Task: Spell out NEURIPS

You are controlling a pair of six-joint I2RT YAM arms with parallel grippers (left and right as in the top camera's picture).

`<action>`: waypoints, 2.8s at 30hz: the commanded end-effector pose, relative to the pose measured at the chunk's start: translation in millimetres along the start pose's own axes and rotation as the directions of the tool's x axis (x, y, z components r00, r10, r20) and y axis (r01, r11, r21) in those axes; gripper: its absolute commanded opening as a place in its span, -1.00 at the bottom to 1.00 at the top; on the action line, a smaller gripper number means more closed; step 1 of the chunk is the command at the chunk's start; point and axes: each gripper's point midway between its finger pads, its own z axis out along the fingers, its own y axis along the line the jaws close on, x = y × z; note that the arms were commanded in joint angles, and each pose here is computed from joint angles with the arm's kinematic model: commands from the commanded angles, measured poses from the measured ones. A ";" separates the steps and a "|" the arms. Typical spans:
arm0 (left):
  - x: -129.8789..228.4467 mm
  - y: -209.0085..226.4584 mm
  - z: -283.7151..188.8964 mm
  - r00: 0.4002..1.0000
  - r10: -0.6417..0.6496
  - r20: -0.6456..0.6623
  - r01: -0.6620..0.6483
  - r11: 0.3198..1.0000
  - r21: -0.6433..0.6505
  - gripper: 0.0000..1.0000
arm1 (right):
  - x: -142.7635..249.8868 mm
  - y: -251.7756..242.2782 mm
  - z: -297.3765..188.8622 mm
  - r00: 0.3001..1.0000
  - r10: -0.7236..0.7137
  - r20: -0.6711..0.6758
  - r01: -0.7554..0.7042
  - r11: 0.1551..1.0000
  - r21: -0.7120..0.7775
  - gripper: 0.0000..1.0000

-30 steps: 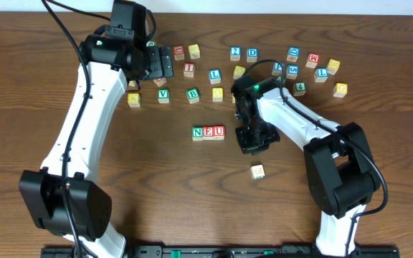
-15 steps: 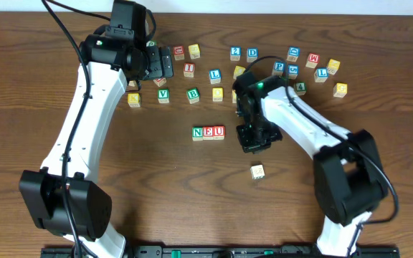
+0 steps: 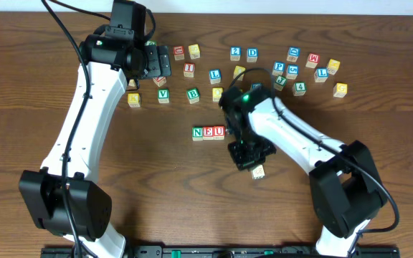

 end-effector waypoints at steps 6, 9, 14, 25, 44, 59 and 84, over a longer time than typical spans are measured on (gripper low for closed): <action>-9.9 17.0 -1.7 1.000 -0.009 0.025 0.010 0.999 -0.044 0.96 | 13.8 -17.5 9.7 0.982 0.098 0.160 -0.102 0.995 0.015 -0.98; -10.7 20.4 -1.6 1.000 -0.016 0.026 0.017 0.999 -0.047 0.96 | 17.5 -18.6 11.5 0.977 0.096 0.190 -0.099 0.995 0.005 -0.98; -10.7 20.9 -1.6 1.000 -0.017 0.025 0.018 0.999 -0.048 0.96 | 25.5 -18.4 22.3 0.982 0.096 0.161 -0.097 0.995 -0.001 -0.98; -10.8 20.9 -1.6 1.000 -0.017 0.025 0.018 0.999 -0.048 0.96 | 35.8 -19.1 46.1 0.986 0.105 0.128 -0.104 0.994 -0.017 -0.98; -10.4 20.9 -1.6 1.000 -0.018 0.024 0.019 0.999 -0.048 0.96 | -13.7 -52.9 41.4 0.932 0.192 0.306 -0.194 0.981 -0.024 -0.98; -10.4 20.9 -1.6 1.000 -0.018 0.024 0.019 0.999 -0.048 0.95 | -23.0 -54.9 36.8 0.933 0.134 0.335 -0.128 0.991 -0.040 -0.98; -10.4 20.9 -1.6 1.000 -0.018 0.024 0.019 0.999 -0.048 0.96 | -48.6 -32.1 25.2 0.891 -0.067 0.448 0.064 0.998 0.023 -0.98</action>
